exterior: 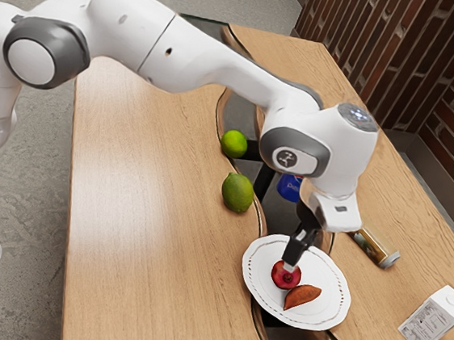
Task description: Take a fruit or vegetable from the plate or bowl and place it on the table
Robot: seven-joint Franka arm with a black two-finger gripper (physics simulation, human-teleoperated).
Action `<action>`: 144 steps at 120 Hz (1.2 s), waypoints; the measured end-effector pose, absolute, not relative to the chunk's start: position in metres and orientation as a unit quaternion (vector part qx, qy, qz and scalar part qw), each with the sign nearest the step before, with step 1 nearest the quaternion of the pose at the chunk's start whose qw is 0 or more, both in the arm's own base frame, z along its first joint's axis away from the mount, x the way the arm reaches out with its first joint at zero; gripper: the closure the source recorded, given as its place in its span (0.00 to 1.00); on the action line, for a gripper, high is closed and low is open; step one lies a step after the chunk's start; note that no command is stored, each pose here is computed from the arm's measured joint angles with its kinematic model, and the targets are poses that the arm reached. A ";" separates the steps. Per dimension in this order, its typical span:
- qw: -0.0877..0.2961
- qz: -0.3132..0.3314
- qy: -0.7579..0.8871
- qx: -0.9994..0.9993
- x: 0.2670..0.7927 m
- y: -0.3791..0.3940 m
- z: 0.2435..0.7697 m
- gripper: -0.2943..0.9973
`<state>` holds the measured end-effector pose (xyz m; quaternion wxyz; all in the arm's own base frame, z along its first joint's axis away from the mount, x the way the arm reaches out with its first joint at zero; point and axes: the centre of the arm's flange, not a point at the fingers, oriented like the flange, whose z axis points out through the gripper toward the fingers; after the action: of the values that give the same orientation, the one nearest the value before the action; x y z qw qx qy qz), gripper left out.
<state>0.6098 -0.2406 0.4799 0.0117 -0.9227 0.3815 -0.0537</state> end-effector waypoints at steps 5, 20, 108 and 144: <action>0.012 -0.053 0.387 -0.920 0.610 -0.239 0.477 0.23; 0.012 -0.057 0.408 -0.911 0.610 -0.244 0.476 0.23; 0.012 -0.038 0.460 -0.887 0.615 -0.241 0.422 0.48; 0.019 -0.077 0.480 -0.873 0.570 -0.239 0.488 0.50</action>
<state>0.5698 -0.2389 0.4880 0.0186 -0.8735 0.4804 -0.0770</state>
